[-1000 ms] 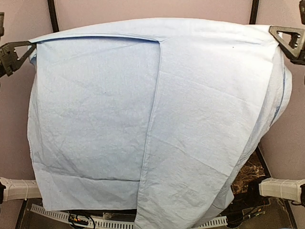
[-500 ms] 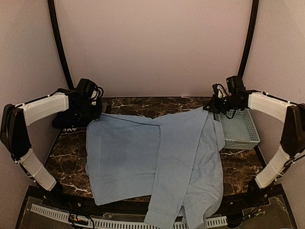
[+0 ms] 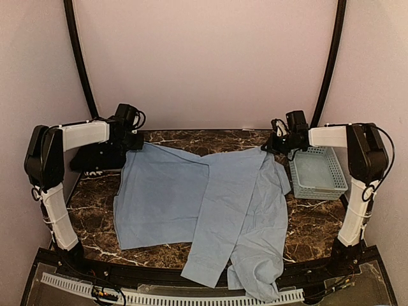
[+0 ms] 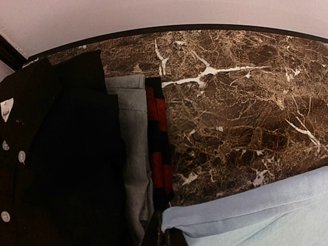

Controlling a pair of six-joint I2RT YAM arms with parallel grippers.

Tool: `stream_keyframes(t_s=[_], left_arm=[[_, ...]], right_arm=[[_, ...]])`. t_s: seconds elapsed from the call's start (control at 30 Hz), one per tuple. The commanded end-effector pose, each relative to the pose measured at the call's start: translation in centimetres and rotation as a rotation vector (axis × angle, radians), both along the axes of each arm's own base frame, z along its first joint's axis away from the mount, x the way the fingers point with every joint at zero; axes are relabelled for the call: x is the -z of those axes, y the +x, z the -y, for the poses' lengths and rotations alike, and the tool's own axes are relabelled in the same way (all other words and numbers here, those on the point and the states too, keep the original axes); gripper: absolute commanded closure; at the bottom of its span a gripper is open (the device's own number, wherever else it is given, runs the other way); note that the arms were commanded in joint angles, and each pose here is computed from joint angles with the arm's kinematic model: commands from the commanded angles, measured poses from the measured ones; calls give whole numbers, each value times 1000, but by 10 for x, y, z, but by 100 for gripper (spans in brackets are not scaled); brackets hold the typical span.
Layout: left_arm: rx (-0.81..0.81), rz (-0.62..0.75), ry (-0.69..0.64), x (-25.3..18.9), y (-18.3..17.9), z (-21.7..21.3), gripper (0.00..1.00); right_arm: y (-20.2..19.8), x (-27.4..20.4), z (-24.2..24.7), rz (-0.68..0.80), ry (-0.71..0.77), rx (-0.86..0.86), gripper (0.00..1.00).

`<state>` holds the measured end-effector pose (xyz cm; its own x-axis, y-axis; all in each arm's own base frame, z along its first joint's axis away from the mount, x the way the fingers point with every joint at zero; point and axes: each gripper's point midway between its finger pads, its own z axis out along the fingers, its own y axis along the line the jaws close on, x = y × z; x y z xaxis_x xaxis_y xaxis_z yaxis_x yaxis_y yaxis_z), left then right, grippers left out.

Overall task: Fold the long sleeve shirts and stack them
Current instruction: Flatten out the crumpled shirt at the center of the board.

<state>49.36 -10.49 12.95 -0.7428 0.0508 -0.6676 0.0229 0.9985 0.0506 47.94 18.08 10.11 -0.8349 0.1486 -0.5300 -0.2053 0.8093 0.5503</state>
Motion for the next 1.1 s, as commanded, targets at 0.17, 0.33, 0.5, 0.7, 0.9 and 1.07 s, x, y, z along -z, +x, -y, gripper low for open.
stream_keyframes(t_s=[0.17, 0.33, 0.5, 0.7, 0.9, 1.07], left_arm=[[-4, 93, 12, -11, 52, 2, 100], [-21, 73, 35, -1, 66, 1, 88], [-61, 116, 57, -20, 74, -6, 62], [-101, 213, 31, -67, 69, -12, 20], [-25, 225, -93, -92, 36, 6, 6], [187, 148, -243, -78, -31, 71, 8]], right_arm=[[68, -23, 13, 176, -98, 114, 100], [90, -9, 20, 151, -136, 151, 78], [89, -26, 26, 166, -167, 166, 45], [53, -62, 33, 224, -184, 173, 18], [-3, -81, 9, 262, -177, 102, 16], [-45, -82, -14, 264, -161, 24, 16]])
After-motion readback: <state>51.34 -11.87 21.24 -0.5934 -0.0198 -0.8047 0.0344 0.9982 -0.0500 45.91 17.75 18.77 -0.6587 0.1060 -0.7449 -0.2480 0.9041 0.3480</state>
